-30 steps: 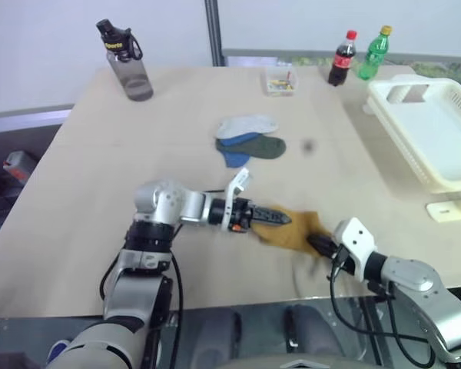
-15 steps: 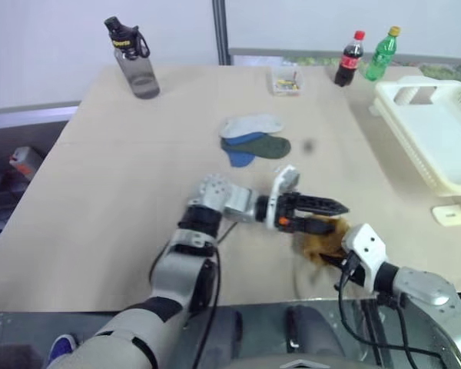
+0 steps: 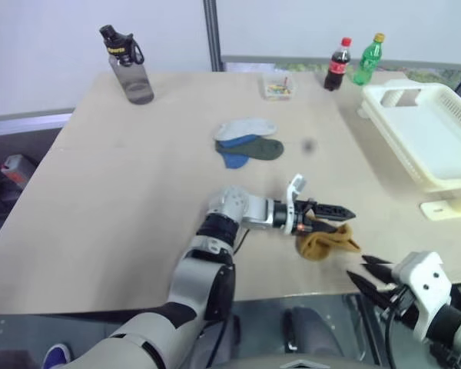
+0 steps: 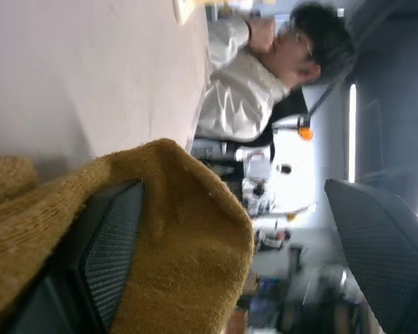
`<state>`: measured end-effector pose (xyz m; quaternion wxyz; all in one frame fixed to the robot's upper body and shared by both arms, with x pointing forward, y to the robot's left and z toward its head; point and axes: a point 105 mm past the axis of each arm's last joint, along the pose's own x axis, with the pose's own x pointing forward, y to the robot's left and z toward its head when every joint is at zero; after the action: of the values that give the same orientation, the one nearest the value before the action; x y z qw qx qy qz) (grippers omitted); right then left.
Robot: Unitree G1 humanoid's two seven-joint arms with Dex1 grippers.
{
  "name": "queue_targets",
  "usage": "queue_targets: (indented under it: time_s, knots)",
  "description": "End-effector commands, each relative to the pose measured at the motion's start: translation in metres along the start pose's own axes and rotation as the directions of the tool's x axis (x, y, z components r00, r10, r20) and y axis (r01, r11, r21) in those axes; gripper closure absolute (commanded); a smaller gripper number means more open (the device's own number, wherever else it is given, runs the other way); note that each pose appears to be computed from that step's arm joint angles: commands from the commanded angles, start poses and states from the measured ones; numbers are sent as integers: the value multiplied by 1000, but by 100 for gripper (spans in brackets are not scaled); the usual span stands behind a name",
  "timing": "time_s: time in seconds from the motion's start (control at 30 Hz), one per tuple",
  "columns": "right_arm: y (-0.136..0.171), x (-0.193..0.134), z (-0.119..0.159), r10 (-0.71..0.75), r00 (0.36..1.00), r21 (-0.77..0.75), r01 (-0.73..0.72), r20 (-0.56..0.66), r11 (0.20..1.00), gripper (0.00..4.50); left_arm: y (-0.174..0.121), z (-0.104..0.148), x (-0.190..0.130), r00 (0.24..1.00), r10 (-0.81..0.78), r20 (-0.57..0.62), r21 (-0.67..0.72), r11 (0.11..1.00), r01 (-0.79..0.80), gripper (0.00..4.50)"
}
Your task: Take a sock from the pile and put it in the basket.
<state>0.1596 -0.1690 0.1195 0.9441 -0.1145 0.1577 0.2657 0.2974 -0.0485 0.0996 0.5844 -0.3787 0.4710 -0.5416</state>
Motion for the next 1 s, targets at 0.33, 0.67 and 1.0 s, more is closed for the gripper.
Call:
queue_targets:
  time_s: [0.33, 0.67, 1.0]
  knots:
    - [-25, 52, -26, -136, 983, -64, 129, -127, 990, 103, 5, 23, -81, 982, -28, 186, 13, 1000, 26, 0]
    - [-26, 80, 11, -84, 996, -207, 91, 40, 974, 204, 20, 16, -94, 976, 39, 214, 116, 991, -65, 0]
    - [-25, 100, 21, -24, 997, -357, 48, 74, 933, 446, 16, 5, -98, 984, 66, 163, 253, 961, -107, 0]
